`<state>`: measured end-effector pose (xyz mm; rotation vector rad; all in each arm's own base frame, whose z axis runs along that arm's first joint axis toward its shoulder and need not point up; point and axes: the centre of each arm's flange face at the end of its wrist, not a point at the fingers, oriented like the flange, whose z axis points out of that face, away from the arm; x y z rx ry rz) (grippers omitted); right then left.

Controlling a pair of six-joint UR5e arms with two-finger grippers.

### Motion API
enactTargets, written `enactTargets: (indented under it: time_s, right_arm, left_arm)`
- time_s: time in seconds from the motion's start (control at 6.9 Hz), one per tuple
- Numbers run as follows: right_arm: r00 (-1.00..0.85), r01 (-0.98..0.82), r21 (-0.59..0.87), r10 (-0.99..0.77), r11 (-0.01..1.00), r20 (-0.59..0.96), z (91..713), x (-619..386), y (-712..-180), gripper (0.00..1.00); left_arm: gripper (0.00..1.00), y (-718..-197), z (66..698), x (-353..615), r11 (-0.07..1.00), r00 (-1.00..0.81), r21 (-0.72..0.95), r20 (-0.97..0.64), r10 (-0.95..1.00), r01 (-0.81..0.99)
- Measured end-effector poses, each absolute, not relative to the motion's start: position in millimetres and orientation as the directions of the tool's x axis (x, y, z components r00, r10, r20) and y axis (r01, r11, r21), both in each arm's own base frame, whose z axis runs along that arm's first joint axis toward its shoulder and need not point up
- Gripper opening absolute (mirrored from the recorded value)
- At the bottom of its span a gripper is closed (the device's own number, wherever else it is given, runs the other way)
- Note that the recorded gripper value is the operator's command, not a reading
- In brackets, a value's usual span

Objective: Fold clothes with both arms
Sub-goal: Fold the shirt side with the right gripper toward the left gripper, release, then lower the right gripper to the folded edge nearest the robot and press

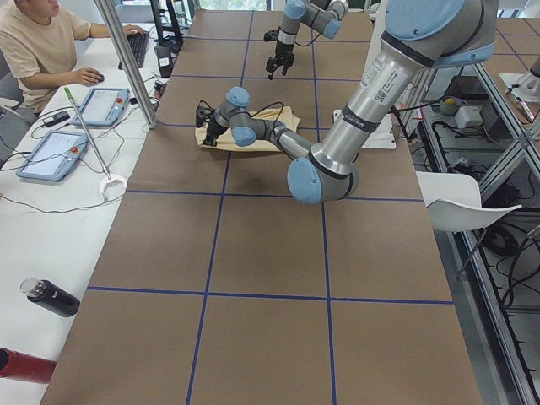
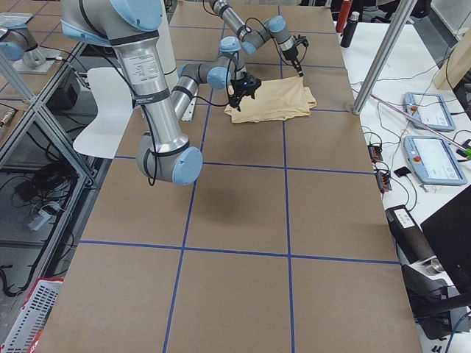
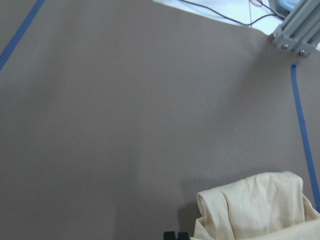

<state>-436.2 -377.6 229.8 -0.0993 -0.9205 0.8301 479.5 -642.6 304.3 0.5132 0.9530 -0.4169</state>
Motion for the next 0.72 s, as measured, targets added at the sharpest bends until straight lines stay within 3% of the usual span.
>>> enactTargets:
  time_s: [0.29,0.72]
  right_arm:
    - [0.264,-0.602,-0.434,0.68,0.67,0.684,225.6,-472.8,-393.4,1.0]
    - [0.138,-0.665,-0.499,0.748,0.556,0.65,237.7,-547.4,-354.4,0.97]
  left_arm:
    - [0.63,-676.1,296.9,468.2,0.784,0.518,0.253,-0.85,-0.1,0.567]
    - [0.63,-660.7,293.4,439.8,0.776,0.491,0.255,-0.867,-0.08,0.577]
